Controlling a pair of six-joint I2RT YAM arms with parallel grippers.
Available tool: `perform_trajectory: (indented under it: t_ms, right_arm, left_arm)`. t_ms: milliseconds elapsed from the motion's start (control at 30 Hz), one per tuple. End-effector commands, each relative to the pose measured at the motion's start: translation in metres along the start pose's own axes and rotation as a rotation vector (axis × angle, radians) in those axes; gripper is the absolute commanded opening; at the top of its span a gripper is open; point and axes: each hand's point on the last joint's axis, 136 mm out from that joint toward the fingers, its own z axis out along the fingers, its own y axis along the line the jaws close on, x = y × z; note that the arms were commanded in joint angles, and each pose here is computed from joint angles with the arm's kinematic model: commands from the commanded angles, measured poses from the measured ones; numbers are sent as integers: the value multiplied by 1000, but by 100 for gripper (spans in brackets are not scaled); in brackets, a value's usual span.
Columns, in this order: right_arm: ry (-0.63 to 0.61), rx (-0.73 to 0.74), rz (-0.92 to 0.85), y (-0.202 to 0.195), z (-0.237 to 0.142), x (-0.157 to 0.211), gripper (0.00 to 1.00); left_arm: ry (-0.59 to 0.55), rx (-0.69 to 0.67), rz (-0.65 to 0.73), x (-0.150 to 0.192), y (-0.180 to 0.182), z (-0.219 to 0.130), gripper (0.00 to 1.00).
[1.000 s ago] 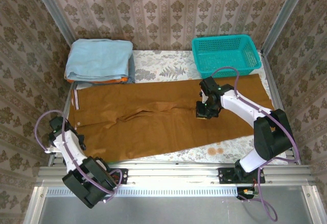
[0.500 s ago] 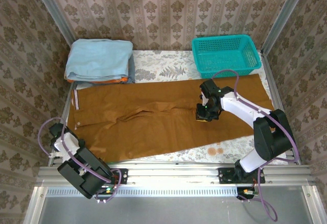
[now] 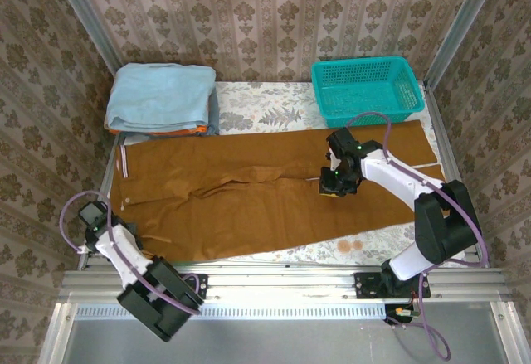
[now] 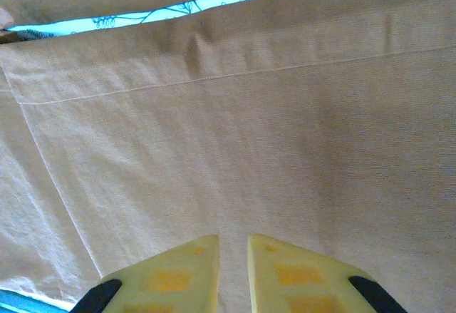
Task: Fold and stack the trousers
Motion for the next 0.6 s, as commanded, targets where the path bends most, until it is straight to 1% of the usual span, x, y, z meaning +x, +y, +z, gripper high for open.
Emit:
perform_trajectory:
  t_ms: [0, 100, 133, 200, 267, 300, 367, 433, 467, 500, 567]
  right_arm:
    - [-9, 27, 19, -11, -11, 1, 19]
    - [-18, 35, 70, -20, -17, 0, 20]
    - [-23, 38, 104, -25, -19, 0, 22]
    - [-33, 45, 204, -42, -25, 2, 24]
    - [-35, 59, 339, -70, -31, 8, 24]
    - [-60, 62, 395, -83, -39, 10, 24]
    - [-87, 105, 527, -117, -49, 23, 32]
    - [-109, 126, 632, -140, -56, 37, 39]
    - [-113, 128, 678, -148, -56, 46, 47]
    - [-110, 128, 716, -153, -54, 54, 50]
    - [-94, 113, 781, -158, -49, 68, 54]
  left_arm:
    - [21, 136, 29, 4, -25, -24, 0]
    - [8, 185, 59, 1, -39, -39, 0]
    - [5, 199, 74, 0, -45, -42, 0]
    - [5, 215, 90, -2, -55, -47, 0]
    - [14, 243, 98, -4, -66, -51, 0]
    - [17, 254, 98, -4, -71, -52, 0]
    - [19, 281, 105, -7, -81, -56, 0]
    - [15, 295, 110, -10, -87, -58, 0]
    - [16, 306, 115, -12, -92, -59, 0]
    - [20, 314, 116, -12, -95, -59, 0]
    - [31, 331, 122, -14, -102, -59, 0]
